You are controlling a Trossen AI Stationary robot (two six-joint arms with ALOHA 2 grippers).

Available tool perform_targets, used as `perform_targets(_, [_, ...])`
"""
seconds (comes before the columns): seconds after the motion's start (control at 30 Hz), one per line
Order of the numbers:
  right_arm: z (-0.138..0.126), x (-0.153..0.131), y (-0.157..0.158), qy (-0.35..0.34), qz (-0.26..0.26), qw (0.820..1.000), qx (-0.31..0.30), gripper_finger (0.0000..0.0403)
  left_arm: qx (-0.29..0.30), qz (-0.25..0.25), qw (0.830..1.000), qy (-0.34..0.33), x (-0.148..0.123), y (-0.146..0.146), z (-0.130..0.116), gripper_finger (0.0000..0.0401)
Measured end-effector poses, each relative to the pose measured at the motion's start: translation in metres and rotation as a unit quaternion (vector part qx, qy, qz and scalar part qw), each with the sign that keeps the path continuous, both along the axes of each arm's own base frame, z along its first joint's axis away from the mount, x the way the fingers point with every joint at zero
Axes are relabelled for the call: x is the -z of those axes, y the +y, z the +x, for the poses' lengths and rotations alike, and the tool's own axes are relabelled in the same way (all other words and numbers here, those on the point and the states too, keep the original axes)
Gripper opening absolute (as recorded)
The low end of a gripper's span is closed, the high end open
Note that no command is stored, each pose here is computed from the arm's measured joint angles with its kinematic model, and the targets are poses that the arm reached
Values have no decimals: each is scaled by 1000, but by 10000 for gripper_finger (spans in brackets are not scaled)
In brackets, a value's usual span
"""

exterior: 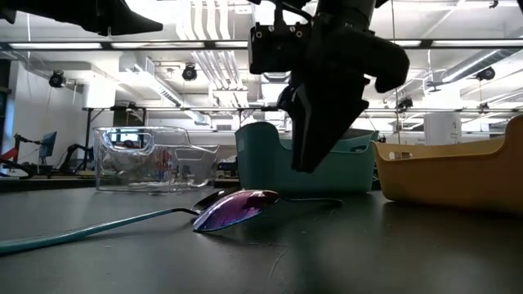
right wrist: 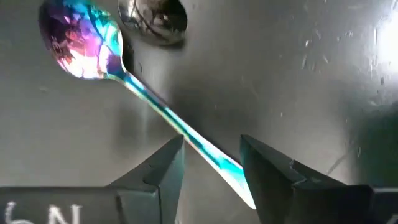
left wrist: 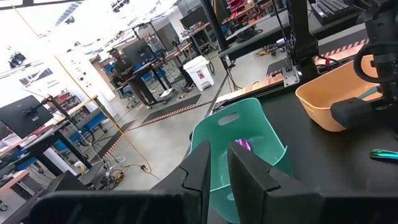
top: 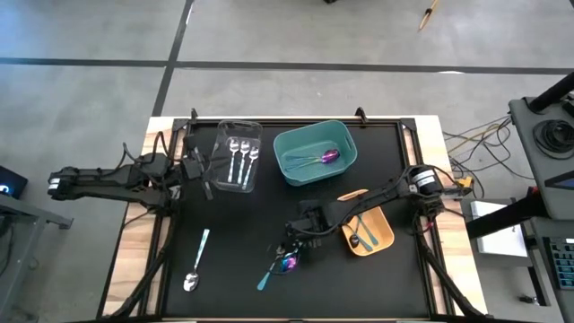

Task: Sort silverware by color (type)
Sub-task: Put the purple spoon into the green bin

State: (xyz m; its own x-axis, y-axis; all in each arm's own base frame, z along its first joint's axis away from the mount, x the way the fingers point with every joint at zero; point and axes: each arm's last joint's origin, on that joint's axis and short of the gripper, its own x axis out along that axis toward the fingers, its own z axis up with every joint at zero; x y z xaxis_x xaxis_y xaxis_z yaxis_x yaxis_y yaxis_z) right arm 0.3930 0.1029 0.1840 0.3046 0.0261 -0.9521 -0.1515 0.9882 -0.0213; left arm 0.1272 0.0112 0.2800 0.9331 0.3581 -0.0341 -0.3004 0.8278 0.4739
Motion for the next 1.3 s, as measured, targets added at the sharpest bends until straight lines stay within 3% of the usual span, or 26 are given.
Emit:
perform_targets(0.23, [1, 5, 4, -1, 4, 1000, -10, 173, 0, 0, 1000, 0, 0, 0, 0, 38])
perform_targets(0.43, [8, 6, 12, -29, 36, 997, -63, 174, 0, 2, 1000, 1, 0, 0, 0, 38])
perform_targets(0.9, [18, 39, 18, -20, 47, 994, -97, 172, 0, 3, 1000, -1, 0, 0, 1, 38])
perform_targets(1.3, [20, 49, 18, -12, 38, 992, -118, 113, 1, 2, 1000, -3, -1, 0, 1, 38])
